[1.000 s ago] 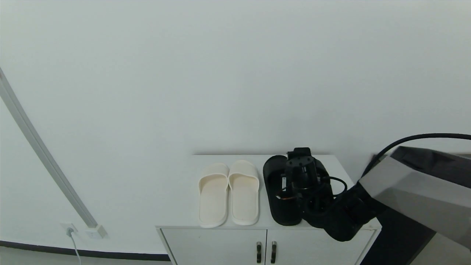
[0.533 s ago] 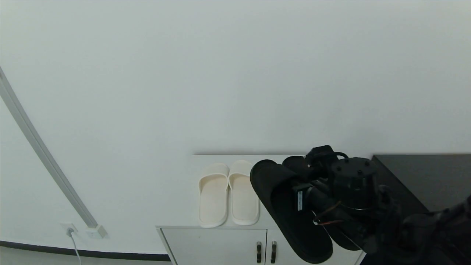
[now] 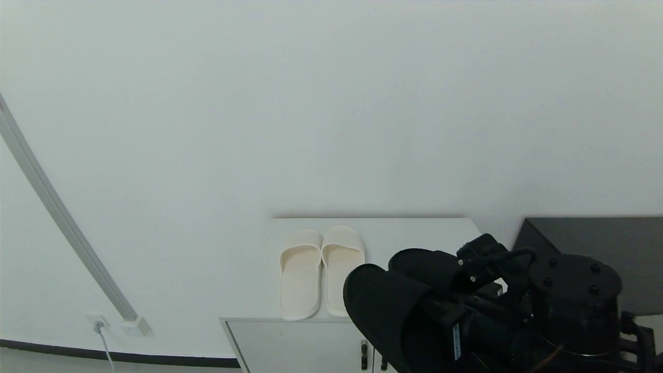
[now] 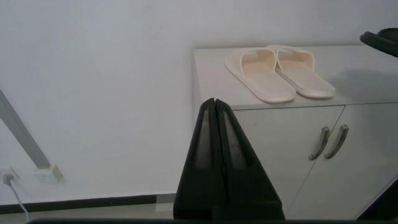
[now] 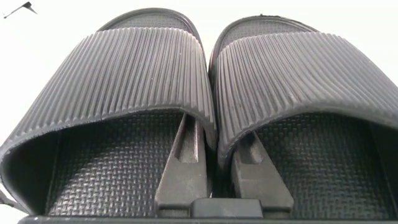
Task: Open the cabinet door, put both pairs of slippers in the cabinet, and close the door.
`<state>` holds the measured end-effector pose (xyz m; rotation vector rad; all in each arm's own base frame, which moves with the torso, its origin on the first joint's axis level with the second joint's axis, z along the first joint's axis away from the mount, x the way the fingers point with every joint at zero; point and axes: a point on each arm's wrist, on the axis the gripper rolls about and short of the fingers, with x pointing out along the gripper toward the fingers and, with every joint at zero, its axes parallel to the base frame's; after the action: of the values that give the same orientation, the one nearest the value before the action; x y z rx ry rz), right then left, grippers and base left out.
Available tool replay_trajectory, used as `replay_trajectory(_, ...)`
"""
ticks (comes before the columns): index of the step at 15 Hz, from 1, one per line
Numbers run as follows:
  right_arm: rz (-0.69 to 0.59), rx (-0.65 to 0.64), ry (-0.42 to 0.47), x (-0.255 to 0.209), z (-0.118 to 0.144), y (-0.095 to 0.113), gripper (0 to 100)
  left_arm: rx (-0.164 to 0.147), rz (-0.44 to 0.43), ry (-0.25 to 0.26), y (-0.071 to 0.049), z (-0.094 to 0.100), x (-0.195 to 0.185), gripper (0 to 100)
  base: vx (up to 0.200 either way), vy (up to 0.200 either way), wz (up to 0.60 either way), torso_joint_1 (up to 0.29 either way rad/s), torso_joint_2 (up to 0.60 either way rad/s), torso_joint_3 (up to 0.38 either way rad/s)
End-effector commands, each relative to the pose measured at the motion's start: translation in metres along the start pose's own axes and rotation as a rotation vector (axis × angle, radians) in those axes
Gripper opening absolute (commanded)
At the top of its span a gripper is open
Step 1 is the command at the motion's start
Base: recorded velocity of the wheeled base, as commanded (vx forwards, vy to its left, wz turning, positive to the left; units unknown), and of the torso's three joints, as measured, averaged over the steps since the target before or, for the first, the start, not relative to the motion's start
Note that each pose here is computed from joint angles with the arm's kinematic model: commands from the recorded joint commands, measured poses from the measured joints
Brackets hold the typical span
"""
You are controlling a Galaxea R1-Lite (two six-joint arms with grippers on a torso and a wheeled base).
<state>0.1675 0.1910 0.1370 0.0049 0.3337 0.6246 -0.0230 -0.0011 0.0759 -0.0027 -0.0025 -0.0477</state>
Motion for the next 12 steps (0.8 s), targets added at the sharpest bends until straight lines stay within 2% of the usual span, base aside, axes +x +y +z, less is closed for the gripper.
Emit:
replay_trajectory(1, 0.003, 0.001, -0.008, -0.0024, 0.0014, 0.0002, 0, 0.000, 0.000, 0.001, 0.0000, 0.0000, 0.0001, 0, 0.000, 0.000, 0.00, 0.000, 0.00, 0.000)
replay_trajectory(4, 0.001, -0.002, 0.002, -0.0014, -0.0008, 0.0001, 0, 0.000, 0.000, 0.001, 0.0000, 0.0000, 0.0001, 0, 0.000, 0.000, 0.00, 0.000, 0.00, 0.000)
replay_trajectory(11, -0.005, -0.007, 0.019, -0.0033, -0.0058, -0.0013, 0, 0.000, -0.001, 0.001, 0.0000, 0.0000, 0.0001, 0, -0.200, 0.000, 0.00, 0.000, 0.00, 0.002)
replay_trajectory(12, -0.008, -0.007, 0.025, -0.0034, -0.0074, -0.0024, 0, 0.000, -0.001, 0.001, 0.0000, 0.0000, 0.0001, 0, 0.000, 0.000, 0.00, 0.000, 0.00, 0.000)
